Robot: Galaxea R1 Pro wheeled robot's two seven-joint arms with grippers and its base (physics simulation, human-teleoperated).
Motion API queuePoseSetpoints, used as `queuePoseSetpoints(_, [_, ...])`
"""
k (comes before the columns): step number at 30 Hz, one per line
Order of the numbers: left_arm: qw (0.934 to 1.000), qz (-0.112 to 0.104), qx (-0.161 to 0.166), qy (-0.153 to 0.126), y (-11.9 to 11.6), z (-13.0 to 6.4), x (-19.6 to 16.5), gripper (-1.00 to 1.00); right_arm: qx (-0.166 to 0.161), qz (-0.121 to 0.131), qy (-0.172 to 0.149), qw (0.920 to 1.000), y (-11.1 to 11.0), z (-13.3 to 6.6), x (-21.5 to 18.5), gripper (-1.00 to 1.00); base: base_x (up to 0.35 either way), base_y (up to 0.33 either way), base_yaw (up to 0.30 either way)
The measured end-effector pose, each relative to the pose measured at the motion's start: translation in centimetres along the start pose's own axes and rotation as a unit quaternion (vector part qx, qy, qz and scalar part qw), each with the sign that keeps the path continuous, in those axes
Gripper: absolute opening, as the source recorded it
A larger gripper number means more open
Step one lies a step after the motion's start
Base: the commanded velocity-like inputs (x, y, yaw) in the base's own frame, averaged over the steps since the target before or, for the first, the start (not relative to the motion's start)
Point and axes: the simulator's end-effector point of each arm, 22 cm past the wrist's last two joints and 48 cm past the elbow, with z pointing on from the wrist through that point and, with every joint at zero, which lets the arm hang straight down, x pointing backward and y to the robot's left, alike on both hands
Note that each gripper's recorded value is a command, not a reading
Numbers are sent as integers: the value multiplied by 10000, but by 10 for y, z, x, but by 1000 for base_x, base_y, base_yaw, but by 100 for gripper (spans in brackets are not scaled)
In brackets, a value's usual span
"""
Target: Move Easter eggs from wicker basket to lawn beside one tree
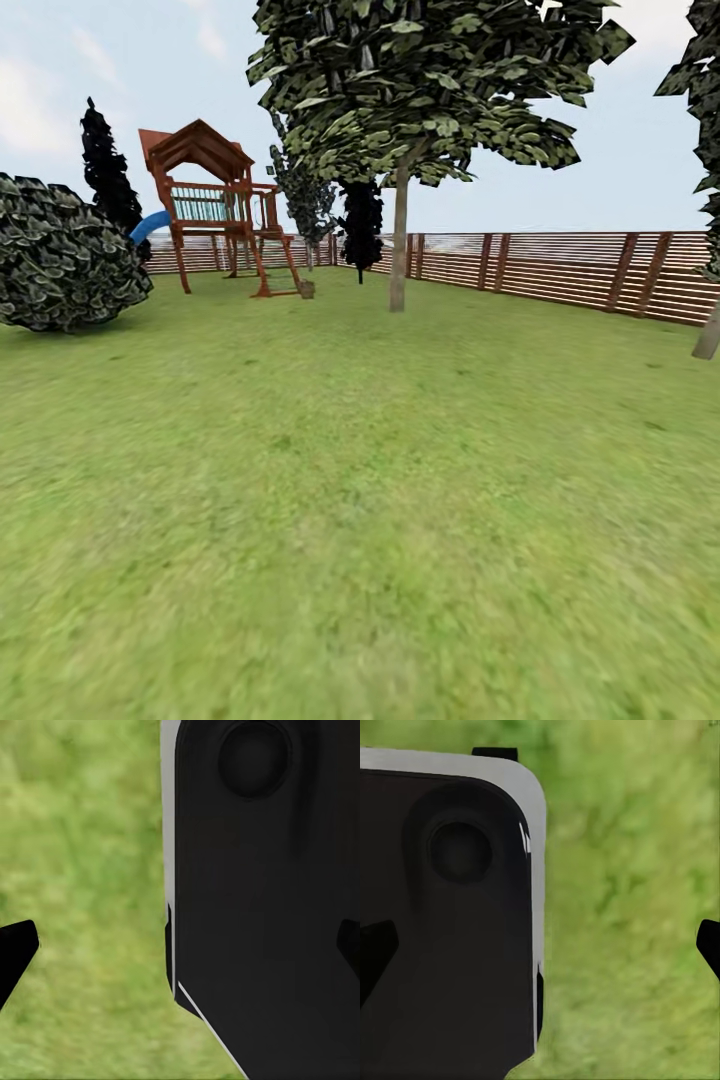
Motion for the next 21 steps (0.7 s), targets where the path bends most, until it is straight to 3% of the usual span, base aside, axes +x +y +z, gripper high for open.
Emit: queuePoseSetpoints(21, [10000, 1, 0, 1, 0, 0, 0, 100, 1, 0, 0, 10000, 0, 0, 0, 100, 312, 102, 0])
